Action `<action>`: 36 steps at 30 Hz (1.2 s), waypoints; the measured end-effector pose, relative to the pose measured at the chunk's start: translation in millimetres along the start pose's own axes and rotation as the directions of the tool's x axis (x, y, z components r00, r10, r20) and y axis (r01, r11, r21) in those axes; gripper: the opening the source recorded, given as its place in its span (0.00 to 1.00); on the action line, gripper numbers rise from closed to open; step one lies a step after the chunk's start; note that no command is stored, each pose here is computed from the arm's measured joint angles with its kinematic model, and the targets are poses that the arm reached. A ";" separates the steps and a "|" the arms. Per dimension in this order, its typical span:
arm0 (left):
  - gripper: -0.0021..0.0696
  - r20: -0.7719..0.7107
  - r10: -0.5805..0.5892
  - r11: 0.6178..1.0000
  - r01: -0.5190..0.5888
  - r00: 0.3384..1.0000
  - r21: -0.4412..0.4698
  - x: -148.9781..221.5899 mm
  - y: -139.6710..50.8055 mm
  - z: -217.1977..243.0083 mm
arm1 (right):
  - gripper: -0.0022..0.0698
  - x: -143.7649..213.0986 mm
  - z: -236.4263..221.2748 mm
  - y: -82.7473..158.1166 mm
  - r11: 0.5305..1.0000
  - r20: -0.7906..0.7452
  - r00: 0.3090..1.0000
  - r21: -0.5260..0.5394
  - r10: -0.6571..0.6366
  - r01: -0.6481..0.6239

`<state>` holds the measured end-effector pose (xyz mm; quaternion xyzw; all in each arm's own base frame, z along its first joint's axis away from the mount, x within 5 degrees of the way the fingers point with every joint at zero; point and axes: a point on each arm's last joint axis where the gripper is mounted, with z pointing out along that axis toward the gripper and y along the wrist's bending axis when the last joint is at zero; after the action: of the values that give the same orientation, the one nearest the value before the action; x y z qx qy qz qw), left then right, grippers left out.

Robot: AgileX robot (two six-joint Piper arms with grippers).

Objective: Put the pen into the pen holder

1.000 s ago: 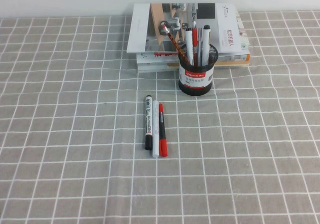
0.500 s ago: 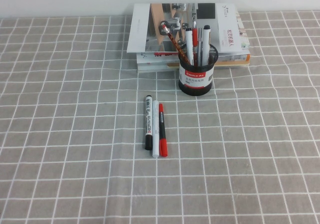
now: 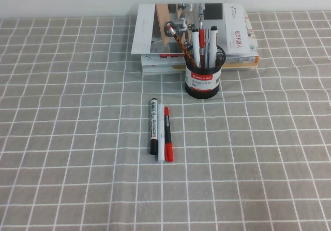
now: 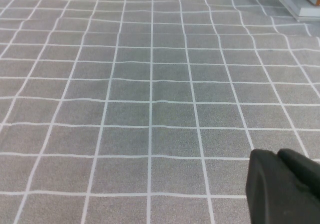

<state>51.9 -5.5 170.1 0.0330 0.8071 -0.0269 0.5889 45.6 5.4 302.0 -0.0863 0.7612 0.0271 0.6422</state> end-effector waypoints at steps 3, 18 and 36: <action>0.02 0.000 0.000 1.000 0.000 1.000 0.000 0.0 0.0 0.0 | 0.01 3.6 -11.8 -3.5 0.996 0.022 1.000 0.092 0.016 -0.018; 0.02 0.000 0.000 1.000 0.000 1.000 0.000 0.0 0.0 0.0 | 0.01 86.7 28.0 -2.3 0.976 0.134 0.984 0.165 0.118 -0.139; 0.02 0.000 0.000 1.000 0.000 1.000 0.000 0.0 0.0 0.0 | 0.01 126.9 29.5 9.1 0.984 -0.118 0.978 0.061 0.175 -0.168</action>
<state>51.9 -5.5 170.1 0.0330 0.8071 -0.0269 0.5889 52.5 6.6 171.6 -0.0055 0.8043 0.0576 0.5914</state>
